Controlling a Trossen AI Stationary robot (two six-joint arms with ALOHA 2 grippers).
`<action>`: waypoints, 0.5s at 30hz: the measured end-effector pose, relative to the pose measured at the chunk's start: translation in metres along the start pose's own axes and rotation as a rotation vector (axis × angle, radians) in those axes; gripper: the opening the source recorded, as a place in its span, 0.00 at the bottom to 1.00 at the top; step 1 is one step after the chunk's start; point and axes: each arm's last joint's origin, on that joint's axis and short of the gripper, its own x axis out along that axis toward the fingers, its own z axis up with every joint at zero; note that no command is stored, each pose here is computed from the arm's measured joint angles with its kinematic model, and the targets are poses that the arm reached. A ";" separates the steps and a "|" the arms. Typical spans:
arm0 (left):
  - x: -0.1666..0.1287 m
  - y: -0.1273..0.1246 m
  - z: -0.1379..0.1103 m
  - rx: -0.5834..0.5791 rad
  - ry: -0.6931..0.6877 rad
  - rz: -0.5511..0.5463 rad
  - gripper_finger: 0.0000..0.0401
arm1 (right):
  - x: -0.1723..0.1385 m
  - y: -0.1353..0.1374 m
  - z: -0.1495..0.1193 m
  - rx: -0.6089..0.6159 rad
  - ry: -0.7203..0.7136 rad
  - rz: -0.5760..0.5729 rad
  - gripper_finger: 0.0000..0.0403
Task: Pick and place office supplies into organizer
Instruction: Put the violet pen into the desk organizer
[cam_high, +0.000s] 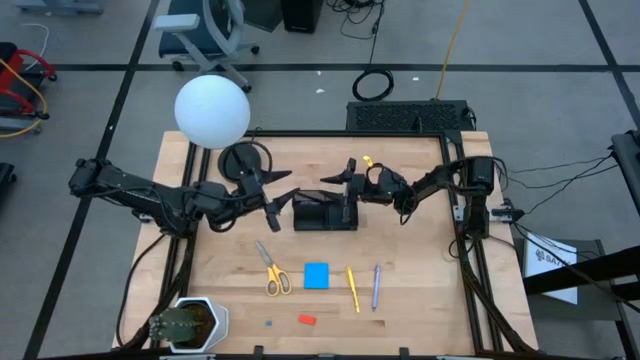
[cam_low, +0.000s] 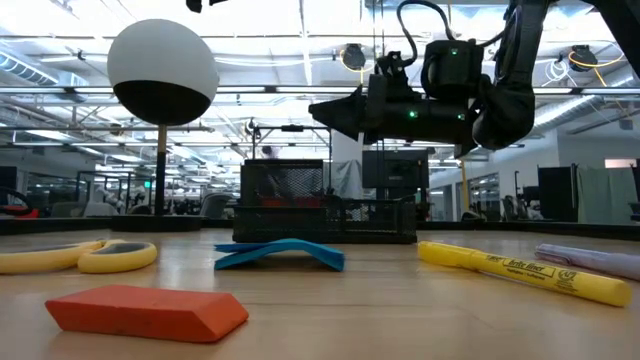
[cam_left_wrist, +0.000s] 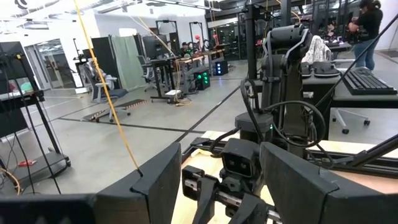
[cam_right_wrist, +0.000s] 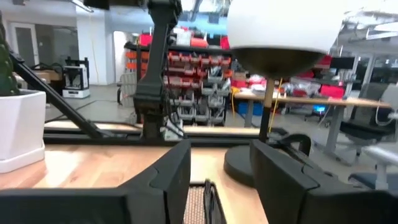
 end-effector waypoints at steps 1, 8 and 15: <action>0.000 0.000 0.000 0.000 0.000 0.000 0.56 | 0.000 0.000 0.001 -0.006 -0.012 0.000 0.40; 0.000 0.000 -0.001 0.001 0.007 -0.001 0.56 | 0.000 0.000 0.015 -0.027 -0.053 0.002 0.38; 0.000 0.000 -0.002 0.017 0.018 -0.003 0.56 | -0.003 0.000 0.039 -0.069 0.021 0.013 0.38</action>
